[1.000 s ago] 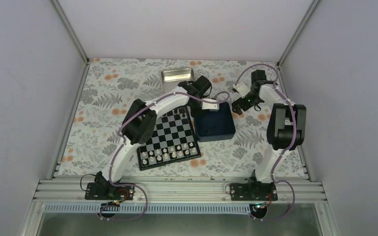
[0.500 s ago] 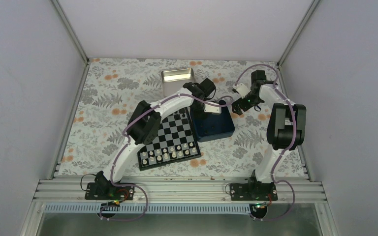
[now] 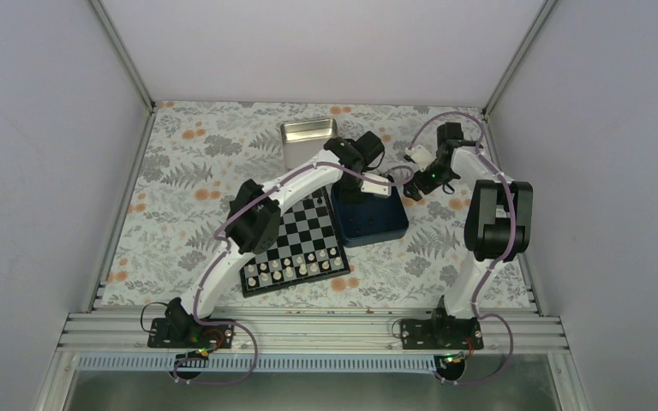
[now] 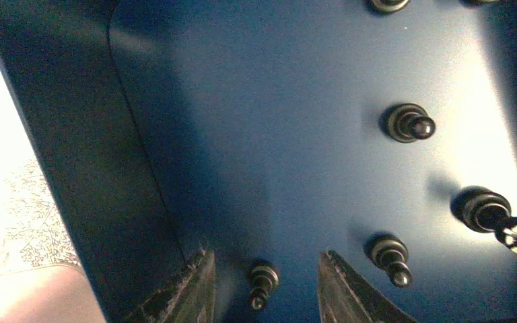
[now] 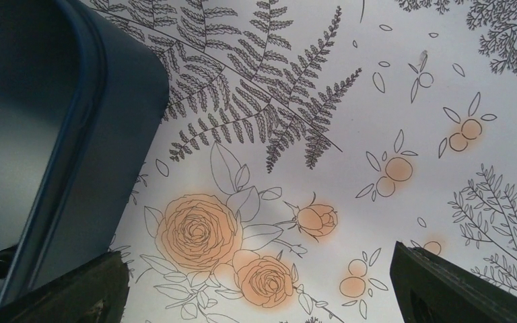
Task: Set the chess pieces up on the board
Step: Pick up the chess piece from the storage box.
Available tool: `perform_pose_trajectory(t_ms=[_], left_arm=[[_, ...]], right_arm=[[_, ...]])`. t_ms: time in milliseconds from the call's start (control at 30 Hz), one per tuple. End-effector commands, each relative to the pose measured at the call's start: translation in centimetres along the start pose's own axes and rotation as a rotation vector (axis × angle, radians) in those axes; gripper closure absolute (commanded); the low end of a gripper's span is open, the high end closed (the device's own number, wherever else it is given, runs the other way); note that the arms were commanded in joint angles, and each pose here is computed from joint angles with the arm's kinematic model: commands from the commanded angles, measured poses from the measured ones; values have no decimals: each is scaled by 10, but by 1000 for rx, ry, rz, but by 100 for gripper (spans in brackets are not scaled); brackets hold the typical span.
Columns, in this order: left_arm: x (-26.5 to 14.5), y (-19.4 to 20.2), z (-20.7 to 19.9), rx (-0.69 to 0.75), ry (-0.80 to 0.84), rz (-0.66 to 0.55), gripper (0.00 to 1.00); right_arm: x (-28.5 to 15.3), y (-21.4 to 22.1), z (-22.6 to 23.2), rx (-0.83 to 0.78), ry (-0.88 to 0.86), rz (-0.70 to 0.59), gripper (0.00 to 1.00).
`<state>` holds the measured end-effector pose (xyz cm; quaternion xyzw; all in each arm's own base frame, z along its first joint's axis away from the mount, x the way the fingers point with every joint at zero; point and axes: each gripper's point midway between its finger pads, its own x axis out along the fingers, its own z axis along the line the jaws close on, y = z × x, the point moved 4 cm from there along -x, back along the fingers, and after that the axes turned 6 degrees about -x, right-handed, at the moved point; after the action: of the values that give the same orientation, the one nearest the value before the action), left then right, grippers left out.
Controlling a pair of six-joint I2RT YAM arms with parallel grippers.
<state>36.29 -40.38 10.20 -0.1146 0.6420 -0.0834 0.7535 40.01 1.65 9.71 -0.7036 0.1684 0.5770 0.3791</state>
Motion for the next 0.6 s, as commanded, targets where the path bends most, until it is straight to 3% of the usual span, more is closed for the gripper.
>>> perform_pose_trajectory(t_ms=[0,233,567], left_arm=[[-2,11,-10,41,26,100,61],[4,26,-11,69,23,191,61],[7,21,0,82,-32,190,60]], right_arm=[[1,0,4,-10,-34,-9,0],[0,0,5,-12,-37,-12,0],[2,1,6,-16,-45,-9,0]])
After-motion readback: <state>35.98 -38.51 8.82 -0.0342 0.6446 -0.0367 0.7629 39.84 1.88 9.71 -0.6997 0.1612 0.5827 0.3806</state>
